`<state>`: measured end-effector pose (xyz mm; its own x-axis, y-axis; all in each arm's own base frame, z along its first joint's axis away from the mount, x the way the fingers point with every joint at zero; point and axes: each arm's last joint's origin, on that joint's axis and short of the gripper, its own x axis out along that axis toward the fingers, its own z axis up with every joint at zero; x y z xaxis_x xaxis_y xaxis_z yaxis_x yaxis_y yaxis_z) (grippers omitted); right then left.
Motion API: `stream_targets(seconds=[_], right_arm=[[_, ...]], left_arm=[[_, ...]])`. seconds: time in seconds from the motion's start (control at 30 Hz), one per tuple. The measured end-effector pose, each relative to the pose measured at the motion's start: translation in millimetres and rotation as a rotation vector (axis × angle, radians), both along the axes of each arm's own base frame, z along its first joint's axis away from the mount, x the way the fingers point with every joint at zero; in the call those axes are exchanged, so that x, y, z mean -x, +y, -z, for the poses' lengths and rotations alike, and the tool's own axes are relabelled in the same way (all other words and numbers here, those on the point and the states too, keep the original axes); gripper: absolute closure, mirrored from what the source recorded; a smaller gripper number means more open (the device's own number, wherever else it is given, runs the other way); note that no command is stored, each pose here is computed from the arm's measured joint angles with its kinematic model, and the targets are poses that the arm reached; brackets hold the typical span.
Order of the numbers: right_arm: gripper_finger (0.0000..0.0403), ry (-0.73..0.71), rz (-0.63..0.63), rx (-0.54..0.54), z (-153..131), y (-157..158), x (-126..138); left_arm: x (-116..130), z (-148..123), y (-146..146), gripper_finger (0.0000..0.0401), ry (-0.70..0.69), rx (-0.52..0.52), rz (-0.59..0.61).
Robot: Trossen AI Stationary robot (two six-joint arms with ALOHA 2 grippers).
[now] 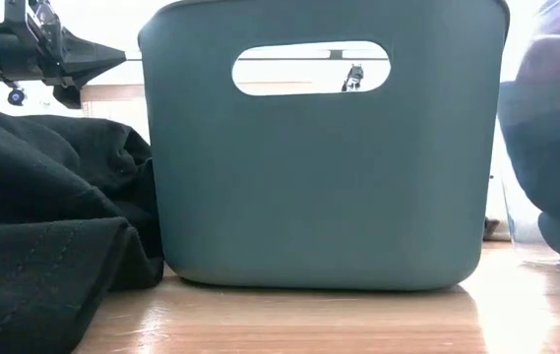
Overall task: Pick & Place Cloths
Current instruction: Put the red underwear into the transparent bin
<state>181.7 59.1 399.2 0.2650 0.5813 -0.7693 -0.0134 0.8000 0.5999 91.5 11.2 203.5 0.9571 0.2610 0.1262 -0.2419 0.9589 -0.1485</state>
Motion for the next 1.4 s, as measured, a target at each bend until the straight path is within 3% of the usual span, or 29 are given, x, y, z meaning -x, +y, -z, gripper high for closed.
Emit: stream_targets(seconds=[0.17,0.37,0.53,0.67,0.97,1.17,1.27,1.4], right_arm=[[0.0394,0.052,-0.075,0.206,29,-4,4],[0.0394,0.161,-0.247,0.181,71,22,8],[0.0394,0.140,-0.410,0.312,101,57,19],[0.0394,0.109,-0.485,0.327,121,79,23],[0.0394,0.044,-0.473,0.245,167,92,22],[0.0394,0.160,-0.418,0.227,192,91,25],[0.0394,0.154,-0.416,0.179,192,93,24],[0.0394,0.206,-0.346,0.196,194,93,24]], left_arm=[[0,0,0,0.0378,0.000,0.000,0.000],[0,0,0,0.0378,0.000,0.000,0.000],[0,0,0,0.0378,0.000,0.000,0.000],[0,0,0,0.0378,0.000,0.000,0.000],[0,0,0,0.0378,0.000,0.000,0.000],[0,0,0,0.0378,0.000,0.000,0.000],[0,0,0,0.0378,0.000,0.000,0.000],[0,0,0,0.0378,0.002,0.000,0.000]])
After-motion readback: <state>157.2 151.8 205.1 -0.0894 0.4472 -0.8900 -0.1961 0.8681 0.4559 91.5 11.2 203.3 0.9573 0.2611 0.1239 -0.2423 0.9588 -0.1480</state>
